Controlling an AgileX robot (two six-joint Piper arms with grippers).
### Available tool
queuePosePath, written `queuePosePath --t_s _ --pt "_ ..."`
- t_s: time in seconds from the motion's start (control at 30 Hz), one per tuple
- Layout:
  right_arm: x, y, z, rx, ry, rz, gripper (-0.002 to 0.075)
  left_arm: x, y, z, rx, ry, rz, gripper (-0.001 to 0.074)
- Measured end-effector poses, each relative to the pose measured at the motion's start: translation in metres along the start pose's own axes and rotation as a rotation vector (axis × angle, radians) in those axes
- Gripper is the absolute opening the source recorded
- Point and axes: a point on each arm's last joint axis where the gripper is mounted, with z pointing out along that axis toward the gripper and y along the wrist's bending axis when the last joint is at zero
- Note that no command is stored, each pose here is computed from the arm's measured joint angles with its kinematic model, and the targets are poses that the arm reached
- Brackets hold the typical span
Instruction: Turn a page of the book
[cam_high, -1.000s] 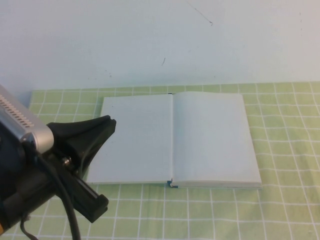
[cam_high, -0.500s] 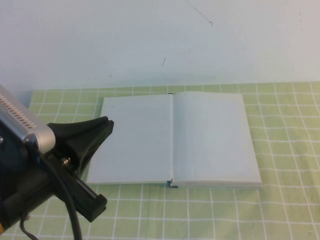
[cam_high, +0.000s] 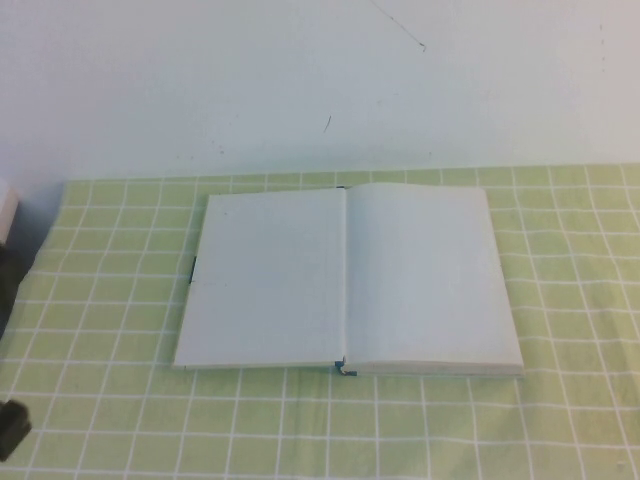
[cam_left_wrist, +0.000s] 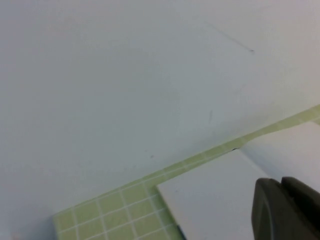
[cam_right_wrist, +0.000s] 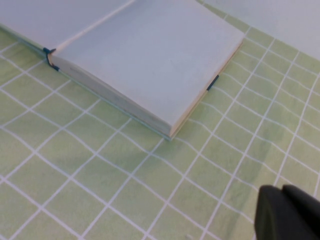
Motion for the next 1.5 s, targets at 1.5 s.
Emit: queuePosePath --t_s 1.5 --pt "0.0 0.0 0.0 0.0 0.0 0.0 -0.0002 0.171 -0.006 -0.034 -0.308 0.169 -0.3 -0.0004"
